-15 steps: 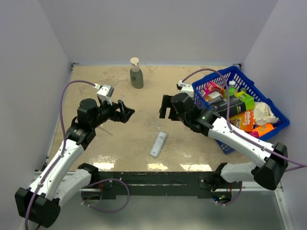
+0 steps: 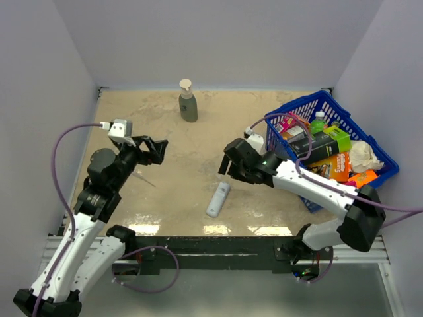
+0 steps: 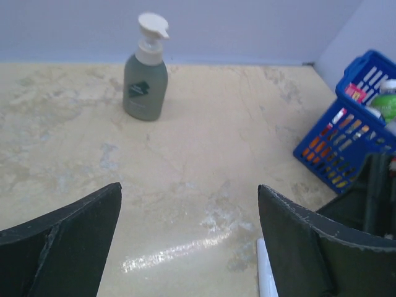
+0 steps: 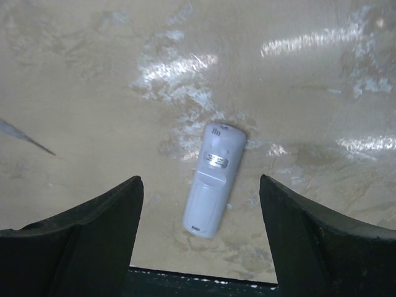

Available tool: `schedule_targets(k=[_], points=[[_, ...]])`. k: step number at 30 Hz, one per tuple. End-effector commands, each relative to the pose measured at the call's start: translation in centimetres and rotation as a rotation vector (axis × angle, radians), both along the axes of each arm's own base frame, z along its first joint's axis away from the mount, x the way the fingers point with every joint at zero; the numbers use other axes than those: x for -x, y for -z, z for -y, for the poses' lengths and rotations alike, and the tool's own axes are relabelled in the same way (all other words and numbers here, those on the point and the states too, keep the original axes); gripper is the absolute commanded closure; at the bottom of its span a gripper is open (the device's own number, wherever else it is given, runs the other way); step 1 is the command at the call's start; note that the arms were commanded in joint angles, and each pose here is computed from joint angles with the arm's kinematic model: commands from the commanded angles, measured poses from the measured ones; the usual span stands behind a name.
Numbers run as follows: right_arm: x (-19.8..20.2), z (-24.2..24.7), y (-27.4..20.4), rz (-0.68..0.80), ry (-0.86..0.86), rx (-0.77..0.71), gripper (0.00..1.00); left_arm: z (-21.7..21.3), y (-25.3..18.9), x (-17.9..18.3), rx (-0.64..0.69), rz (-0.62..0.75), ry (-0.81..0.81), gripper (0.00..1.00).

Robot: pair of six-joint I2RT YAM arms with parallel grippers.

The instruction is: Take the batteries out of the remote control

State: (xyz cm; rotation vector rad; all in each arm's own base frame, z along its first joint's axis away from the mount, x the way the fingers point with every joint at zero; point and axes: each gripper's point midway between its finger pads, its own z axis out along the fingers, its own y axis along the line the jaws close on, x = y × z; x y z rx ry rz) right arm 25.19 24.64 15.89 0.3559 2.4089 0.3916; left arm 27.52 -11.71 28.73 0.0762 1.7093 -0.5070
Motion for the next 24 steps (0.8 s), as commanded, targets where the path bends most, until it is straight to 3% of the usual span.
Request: schedule_targets(k=[1, 17, 24], points=[[1.7, -1.3, 4.5, -0.152, 0.069, -0.017, 0.23, -2.5, -2.6, -0.1, 0.048, 0.095, -0.137, 0.05], [3.3, -2.6, 11.3, -0.291, 0.089, 0.152, 0.26, -3.1, -2.7, 0.0, 0.041, 0.090, -0.169, 0.05], [2.8, -4.0, 12.4, -0.292, 0.069, 0.134, 0.31, -3.2, -3.0, 0.2, 0.044, 0.099, -0.171, 0.05]])
